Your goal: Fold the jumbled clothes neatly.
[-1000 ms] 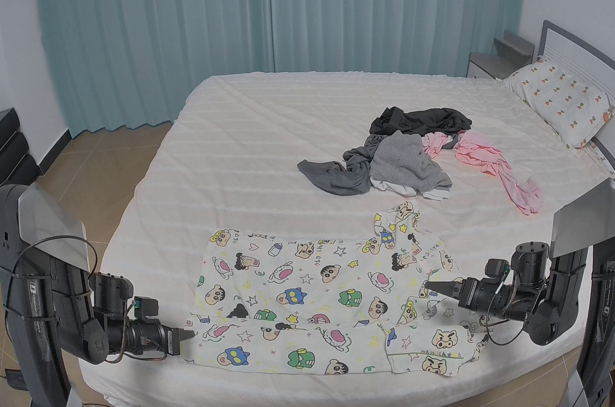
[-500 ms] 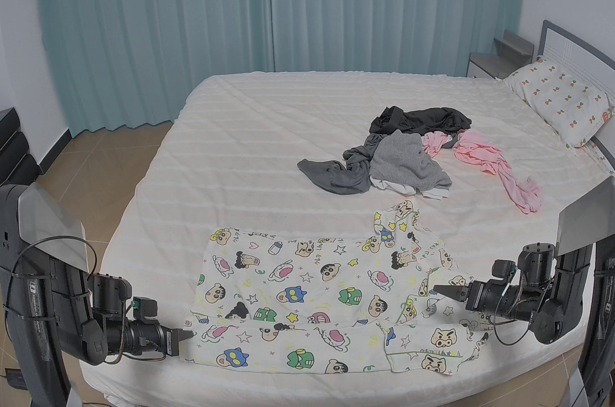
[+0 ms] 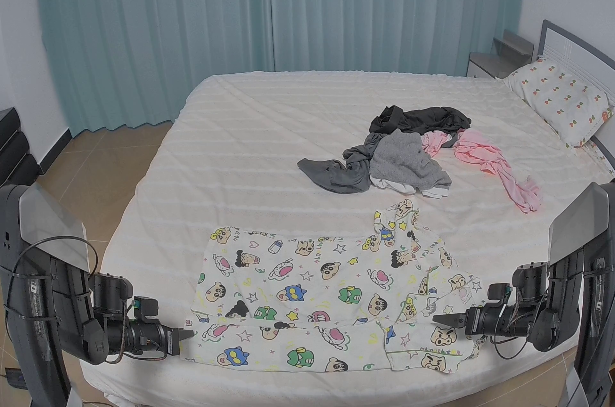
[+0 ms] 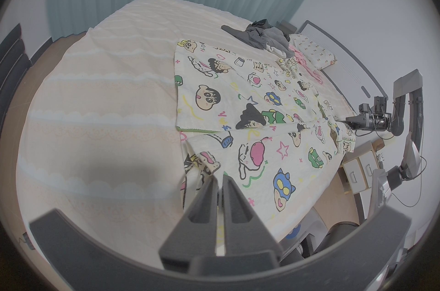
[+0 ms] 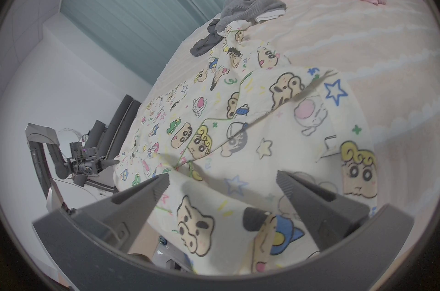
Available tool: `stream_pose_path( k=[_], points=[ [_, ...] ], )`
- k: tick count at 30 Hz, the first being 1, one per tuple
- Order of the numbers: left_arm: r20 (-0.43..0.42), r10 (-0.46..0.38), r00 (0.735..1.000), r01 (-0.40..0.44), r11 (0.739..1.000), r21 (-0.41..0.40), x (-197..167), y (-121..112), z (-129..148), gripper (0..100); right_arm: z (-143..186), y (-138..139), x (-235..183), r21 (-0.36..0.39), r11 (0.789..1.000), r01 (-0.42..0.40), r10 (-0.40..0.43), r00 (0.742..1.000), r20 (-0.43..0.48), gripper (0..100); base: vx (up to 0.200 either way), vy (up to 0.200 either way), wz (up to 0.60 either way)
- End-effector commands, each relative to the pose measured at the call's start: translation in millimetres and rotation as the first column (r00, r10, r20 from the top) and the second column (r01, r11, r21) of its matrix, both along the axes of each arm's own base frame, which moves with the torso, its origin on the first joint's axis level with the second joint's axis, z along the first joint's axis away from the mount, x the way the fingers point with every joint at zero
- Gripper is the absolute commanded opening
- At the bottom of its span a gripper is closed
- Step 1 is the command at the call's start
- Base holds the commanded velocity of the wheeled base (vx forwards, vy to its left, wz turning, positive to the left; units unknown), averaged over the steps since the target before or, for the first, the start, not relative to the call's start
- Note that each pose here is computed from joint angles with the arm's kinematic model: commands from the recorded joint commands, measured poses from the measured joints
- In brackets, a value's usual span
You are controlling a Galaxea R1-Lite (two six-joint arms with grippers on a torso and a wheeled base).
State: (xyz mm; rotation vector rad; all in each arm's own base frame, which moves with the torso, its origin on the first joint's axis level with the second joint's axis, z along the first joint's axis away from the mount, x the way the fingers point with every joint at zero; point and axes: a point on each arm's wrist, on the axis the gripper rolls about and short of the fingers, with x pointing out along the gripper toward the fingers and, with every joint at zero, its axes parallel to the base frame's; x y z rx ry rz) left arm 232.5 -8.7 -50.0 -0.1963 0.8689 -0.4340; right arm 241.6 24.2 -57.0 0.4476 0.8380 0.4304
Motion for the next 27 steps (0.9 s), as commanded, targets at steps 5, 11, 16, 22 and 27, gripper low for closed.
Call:
stream_pose_path(
  k=[5,11,16,22,27],
  points=[
    [-0.002,-0.001,1.000,0.001,1.000,0.000,0.2,-0.3,-0.8,0,0.0,0.4,-3.8,0.023,0.999,-0.023,0.023,1.000,-0.011,0,0.000,0.000,0.00],
    [0.000,0.001,1.000,-0.001,1.000,0.000,0.7,-0.2,-0.4,0,0.7,-0.3,-3.2,0.036,0.999,-0.032,0.032,0.999,-0.006,0,0.000,0.000,0.00],
    [0.004,0.001,1.000,-0.001,1.000,0.000,1.5,-0.2,-0.3,0,2.6,-3.8,0.9,0.040,0.999,-0.017,0.016,0.999,0.031,0,0.000,0.000,0.00],
    [0.004,0.001,1.000,-0.001,1.000,0.000,1.8,-0.2,-0.7,0,2.2,-5.0,-0.3,0.038,0.999,-0.014,0.013,1.000,0.027,0,0.000,0.000,0.00],
    [0.004,0.000,1.000,0.000,1.000,0.001,1.8,-0.2,-0.7,0,2.2,-4.6,0.8,0.037,0.999,-0.017,0.015,0.999,0.032,100,0.000,0.000,0.00]
  ],
)
